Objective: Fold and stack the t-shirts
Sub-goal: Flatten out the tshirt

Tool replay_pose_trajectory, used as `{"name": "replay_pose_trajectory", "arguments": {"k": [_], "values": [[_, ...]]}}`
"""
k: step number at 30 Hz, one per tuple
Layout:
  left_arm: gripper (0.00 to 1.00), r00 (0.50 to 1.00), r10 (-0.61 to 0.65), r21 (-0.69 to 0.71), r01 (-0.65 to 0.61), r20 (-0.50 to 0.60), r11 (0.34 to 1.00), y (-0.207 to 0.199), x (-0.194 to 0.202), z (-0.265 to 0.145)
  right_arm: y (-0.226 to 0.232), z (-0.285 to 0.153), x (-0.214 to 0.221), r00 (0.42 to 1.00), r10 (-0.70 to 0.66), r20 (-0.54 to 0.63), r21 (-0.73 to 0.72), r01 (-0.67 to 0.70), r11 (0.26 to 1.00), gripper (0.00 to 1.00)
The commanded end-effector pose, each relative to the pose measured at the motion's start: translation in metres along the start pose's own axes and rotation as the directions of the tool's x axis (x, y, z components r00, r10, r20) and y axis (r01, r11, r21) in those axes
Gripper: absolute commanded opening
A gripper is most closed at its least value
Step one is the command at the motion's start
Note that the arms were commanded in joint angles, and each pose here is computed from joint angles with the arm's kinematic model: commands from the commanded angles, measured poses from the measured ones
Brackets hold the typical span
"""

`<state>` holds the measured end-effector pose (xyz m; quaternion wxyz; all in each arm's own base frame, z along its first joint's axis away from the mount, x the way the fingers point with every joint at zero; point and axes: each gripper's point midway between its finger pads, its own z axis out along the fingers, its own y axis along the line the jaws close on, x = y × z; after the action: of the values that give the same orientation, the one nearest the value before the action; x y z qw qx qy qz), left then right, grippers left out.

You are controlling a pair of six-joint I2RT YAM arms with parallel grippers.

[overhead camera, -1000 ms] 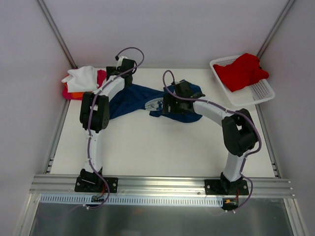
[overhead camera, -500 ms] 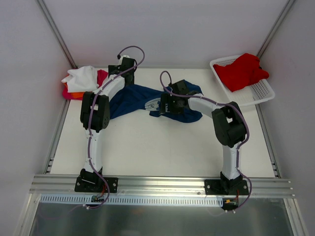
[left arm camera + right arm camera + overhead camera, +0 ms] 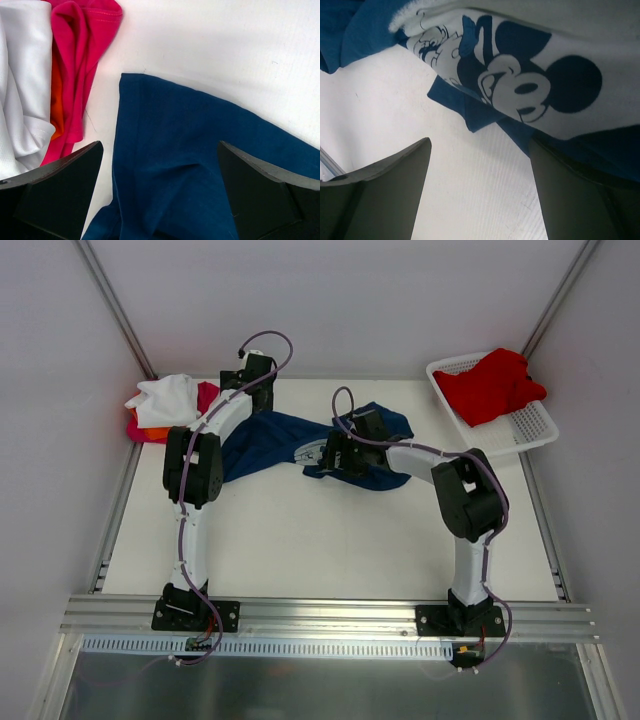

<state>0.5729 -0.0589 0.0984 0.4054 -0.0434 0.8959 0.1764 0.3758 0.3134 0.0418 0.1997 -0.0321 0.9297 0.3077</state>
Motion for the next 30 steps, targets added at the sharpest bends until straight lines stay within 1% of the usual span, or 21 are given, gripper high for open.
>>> {"name": "replay_pose_trajectory", "arguments": {"k": [1,2,5,9,14,16,18,19,24,27,30], "values": [[0.99,0.999,-0.038,0.013,0.038,0.035,0.999,0.009,-0.022,-0.011,-0.004,-0.008,0.019,0.999,0.047,-0.012,-0.009,-0.047,0.999,0.84],[0.99,0.999,-0.039,0.016,0.039,0.034,0.999,0.008,-0.022,-0.010,-0.009,-0.011,0.028,0.999,0.050,-0.020,-0.001,-0.050,0.999,0.84],[0.99,0.998,-0.051,0.028,0.050,0.030,0.998,0.007,-0.021,-0.013,-0.013,-0.012,0.036,0.999,0.045,-0.026,-0.002,-0.045,0.999,0.84],[0.99,0.998,-0.057,0.030,0.056,0.027,0.998,0.008,-0.019,-0.015,-0.005,-0.015,0.040,1.000,0.018,-0.018,-0.003,-0.018,1.000,0.83],[0.99,0.998,-0.052,0.026,0.051,0.020,0.998,0.009,-0.015,-0.015,-0.008,-0.023,0.039,0.997,-0.081,-0.004,0.125,0.081,0.989,0.82],[0.99,0.999,-0.050,0.025,0.050,0.015,0.998,0.008,-0.013,-0.013,0.003,-0.031,0.034,0.993,-0.119,0.013,0.138,0.117,0.984,0.79],[0.99,0.998,-0.054,0.028,0.054,0.013,0.998,0.007,-0.012,-0.013,0.009,-0.037,0.029,0.987,-0.158,0.028,0.161,0.151,0.975,0.79],[0.99,0.998,-0.055,0.029,0.054,0.011,0.998,0.007,-0.011,-0.013,0.020,-0.040,0.027,0.983,-0.181,0.040,0.150,0.173,0.973,0.79],[0.99,0.998,-0.059,0.038,0.058,0.011,0.998,0.006,-0.012,-0.014,0.033,-0.037,0.026,0.978,-0.206,0.044,0.151,0.197,0.969,0.75],[0.99,0.999,-0.053,0.032,0.053,0.008,0.998,0.006,-0.010,-0.012,0.046,-0.040,0.026,0.968,-0.246,0.045,0.156,0.236,0.959,0.75],[0.99,0.999,-0.052,0.026,0.052,0.005,0.998,0.006,-0.008,-0.011,0.064,-0.047,0.019,0.957,-0.282,0.070,0.146,0.270,0.952,0.75]]}}
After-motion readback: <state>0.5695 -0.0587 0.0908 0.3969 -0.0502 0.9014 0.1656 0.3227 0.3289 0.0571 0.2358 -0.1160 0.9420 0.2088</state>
